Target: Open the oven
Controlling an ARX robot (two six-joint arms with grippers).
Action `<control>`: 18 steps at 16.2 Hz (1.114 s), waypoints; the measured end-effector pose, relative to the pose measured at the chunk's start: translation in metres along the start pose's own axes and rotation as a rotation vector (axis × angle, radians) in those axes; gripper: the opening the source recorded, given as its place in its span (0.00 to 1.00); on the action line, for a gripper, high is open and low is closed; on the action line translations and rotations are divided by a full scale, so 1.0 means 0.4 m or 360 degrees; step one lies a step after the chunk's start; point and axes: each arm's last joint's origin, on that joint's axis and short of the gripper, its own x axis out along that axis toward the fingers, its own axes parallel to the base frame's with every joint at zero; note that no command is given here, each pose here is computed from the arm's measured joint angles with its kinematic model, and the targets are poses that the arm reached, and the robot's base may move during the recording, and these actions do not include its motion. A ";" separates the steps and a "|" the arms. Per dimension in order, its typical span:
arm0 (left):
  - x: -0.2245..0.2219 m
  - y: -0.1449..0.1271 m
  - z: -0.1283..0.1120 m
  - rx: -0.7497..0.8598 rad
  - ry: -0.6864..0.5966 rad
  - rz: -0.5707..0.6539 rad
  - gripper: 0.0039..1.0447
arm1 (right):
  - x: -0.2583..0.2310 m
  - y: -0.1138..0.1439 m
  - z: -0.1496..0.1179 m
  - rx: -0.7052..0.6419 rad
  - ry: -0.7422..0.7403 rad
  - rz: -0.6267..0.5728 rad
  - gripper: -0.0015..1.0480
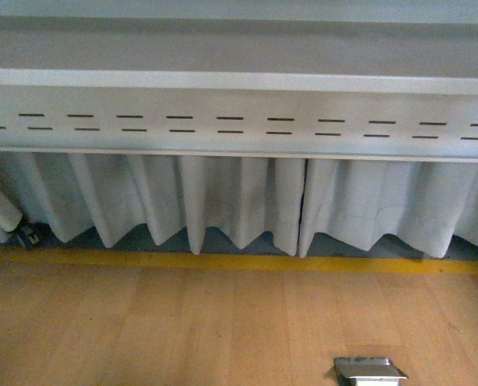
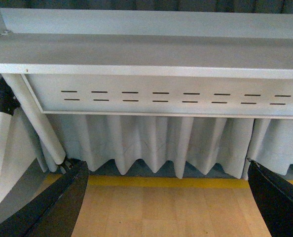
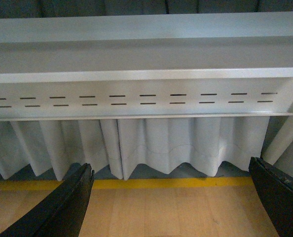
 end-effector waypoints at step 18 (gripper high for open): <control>0.000 0.000 0.000 -0.0001 0.0001 0.0000 0.94 | 0.000 0.000 0.000 0.0001 0.0002 -0.0001 0.94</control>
